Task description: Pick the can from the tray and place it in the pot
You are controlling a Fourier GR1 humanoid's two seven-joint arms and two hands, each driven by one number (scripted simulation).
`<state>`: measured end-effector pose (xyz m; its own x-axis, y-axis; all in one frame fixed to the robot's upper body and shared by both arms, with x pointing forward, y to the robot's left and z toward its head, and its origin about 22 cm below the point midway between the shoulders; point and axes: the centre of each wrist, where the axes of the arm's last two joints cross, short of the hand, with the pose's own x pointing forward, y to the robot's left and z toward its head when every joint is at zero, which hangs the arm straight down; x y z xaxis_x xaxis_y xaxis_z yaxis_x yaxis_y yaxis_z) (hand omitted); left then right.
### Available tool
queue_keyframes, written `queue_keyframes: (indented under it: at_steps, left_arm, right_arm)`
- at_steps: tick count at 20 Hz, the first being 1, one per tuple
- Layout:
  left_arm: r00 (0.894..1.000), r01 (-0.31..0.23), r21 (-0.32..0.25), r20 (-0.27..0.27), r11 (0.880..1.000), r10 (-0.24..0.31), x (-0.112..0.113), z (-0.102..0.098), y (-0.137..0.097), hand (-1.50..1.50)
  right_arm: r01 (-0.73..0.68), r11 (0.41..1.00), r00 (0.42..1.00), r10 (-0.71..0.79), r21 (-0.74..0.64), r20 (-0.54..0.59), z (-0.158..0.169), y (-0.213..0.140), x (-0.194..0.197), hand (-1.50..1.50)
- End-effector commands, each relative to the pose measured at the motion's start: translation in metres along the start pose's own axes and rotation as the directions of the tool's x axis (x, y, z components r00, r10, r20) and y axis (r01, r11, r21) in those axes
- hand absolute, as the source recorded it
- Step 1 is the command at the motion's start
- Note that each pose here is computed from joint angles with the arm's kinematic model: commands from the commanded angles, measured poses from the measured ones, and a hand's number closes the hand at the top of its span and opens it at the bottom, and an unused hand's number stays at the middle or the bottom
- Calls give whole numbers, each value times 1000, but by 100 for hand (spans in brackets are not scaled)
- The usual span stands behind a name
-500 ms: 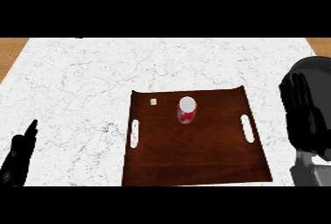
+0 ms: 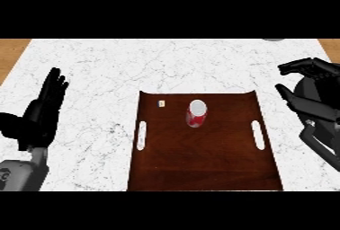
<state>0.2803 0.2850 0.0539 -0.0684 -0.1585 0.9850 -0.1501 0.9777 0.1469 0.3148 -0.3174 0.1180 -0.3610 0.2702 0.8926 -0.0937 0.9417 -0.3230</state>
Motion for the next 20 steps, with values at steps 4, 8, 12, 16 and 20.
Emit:
queue_keyframes:
  at_steps: [4,8,12,16,20]
  left_arm:
    - [985,-126,-47,109,991,131,42,-24,-19,0]
    - [986,-124,-46,108,991,128,14,-15,-13,0]
    - [986,-130,-48,99,990,134,26,-20,-17,0]
    - [988,-125,-38,90,991,128,28,-22,-15,0]
    - [986,-126,-52,101,991,131,29,-23,-18,0]
  right_arm:
    - [-210,953,962,162,217,218,2,-11,-29,-150]
    - [-357,890,924,291,283,250,-1,2,-14,-150]
    - [-489,786,872,438,378,217,-24,2,5,-150]
    - [-556,675,823,527,485,210,-27,23,34,-150]
    - [-562,646,811,554,517,188,-50,53,51,-150]
